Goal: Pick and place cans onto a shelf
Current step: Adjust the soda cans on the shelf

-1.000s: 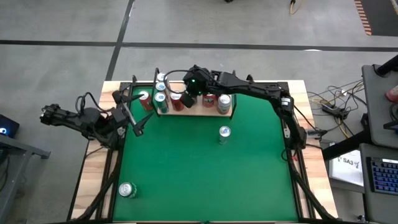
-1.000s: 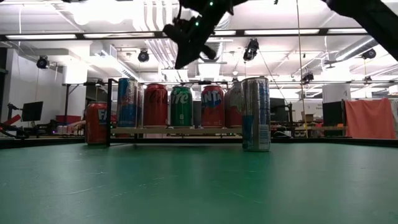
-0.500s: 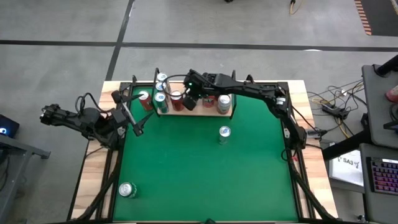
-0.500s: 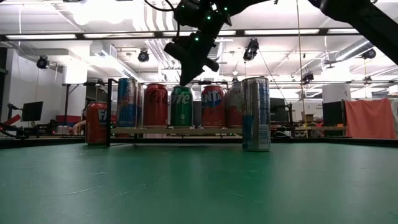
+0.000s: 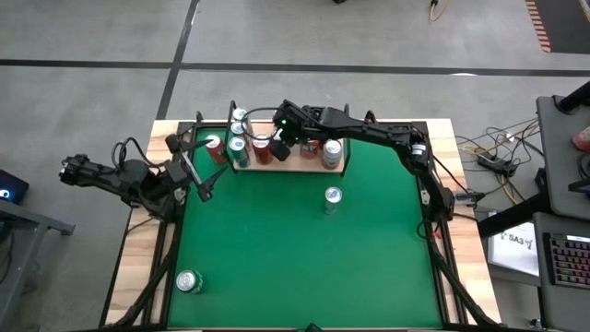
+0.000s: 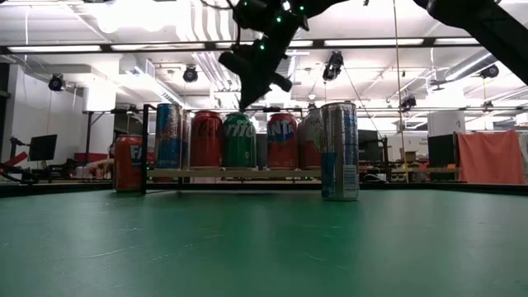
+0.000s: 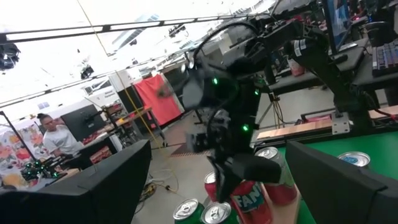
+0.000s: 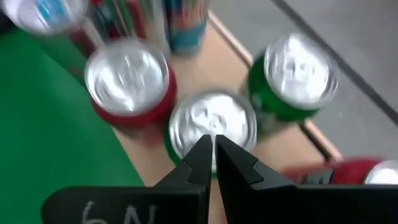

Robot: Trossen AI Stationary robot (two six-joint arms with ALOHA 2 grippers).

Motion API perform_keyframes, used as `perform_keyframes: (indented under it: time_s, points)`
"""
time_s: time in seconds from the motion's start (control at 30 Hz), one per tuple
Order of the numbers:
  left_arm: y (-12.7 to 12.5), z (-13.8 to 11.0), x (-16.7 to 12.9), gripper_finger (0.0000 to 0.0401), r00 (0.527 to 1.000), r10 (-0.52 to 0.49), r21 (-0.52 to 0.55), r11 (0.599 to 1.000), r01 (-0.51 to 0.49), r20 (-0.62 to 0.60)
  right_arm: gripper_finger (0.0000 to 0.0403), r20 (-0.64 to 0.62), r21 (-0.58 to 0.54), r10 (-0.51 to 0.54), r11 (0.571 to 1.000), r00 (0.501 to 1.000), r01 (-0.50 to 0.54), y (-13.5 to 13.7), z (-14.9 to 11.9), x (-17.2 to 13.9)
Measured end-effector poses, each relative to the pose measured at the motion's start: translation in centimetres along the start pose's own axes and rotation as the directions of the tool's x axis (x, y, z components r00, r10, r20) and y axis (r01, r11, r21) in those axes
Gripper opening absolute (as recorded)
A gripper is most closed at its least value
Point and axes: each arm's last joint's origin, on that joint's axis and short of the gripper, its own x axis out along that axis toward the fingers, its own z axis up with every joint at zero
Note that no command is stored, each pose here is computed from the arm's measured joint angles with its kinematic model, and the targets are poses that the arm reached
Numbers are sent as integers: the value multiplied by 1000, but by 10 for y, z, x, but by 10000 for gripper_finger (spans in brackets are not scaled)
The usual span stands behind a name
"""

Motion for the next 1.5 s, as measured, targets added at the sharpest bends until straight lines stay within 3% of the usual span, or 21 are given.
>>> perform_keyframes:
  time_s: [0.17, 0.5, 1.5]
  points:
    - [0, 0, 0, 356, 1000, 0, 12, 1000, 0, 1, 13, 81, -11, 7, 1000, 997, -6, -4, 9, 6]
    - [1, 2, 0, 356, 1000, 3, 20, 1000, -3, 5, 13, 54, -12, -6, 1000, 999, 6, -6, 4, 21]
    - [1, 2, 0, 356, 1000, 3, 20, 1000, -3, 5, 13, -46, -11, -51, 999, 998, 50, -10, -4, 9]
